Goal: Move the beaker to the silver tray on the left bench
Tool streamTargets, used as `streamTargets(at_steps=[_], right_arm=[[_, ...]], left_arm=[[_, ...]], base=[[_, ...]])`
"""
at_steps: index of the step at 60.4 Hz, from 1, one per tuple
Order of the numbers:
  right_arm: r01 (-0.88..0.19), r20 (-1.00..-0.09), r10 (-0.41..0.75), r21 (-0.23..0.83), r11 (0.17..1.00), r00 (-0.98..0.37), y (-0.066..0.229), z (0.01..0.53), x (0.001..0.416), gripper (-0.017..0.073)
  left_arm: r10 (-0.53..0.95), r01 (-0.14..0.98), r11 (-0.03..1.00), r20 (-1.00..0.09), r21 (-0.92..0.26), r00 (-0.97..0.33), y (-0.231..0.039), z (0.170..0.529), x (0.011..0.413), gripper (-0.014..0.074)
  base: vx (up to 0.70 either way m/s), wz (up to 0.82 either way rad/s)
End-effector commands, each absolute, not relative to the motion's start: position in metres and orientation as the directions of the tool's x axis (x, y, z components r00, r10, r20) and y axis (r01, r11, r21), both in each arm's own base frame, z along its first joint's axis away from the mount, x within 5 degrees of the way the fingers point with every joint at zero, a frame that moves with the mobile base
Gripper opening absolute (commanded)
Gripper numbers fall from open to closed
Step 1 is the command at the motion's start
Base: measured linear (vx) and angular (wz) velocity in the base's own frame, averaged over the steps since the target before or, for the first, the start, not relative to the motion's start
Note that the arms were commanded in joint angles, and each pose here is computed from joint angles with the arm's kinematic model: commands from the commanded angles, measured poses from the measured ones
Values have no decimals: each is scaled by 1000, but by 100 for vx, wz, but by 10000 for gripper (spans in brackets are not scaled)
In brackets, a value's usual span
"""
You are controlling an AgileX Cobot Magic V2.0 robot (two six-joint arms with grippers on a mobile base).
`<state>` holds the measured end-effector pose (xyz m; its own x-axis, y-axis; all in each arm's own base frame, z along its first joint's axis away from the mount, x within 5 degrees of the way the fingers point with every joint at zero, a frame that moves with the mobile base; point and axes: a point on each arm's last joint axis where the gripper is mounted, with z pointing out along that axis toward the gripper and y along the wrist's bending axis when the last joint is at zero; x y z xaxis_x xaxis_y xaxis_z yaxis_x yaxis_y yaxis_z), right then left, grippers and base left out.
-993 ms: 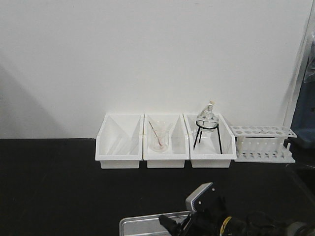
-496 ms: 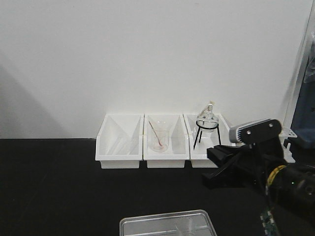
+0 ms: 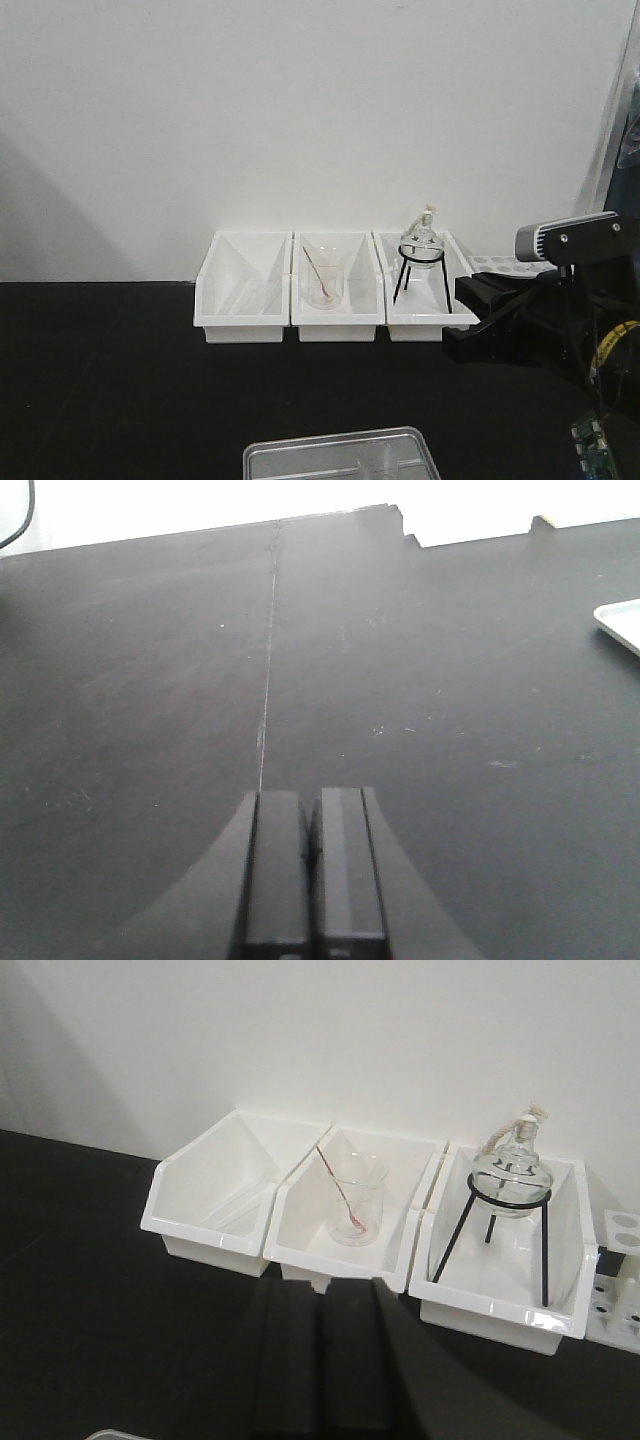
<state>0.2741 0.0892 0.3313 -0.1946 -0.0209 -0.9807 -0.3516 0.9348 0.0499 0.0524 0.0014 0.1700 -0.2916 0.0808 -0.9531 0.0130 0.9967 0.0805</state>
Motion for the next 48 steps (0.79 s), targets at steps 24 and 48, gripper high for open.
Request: streamTargets(at_steps=[24, 48], right_arm=[[-332, -985, 121, 155, 931, -120, 83, 363, 261, -14], [-308, -992, 5, 44, 950, -127, 48, 293, 151, -14]], left_arm=[[79, 18, 997, -970, 77, -231, 1, 170, 54, 1], [79, 18, 997, -970, 77, -231, 1, 170, 54, 1]], base=[[0, 0], [0, 0]])
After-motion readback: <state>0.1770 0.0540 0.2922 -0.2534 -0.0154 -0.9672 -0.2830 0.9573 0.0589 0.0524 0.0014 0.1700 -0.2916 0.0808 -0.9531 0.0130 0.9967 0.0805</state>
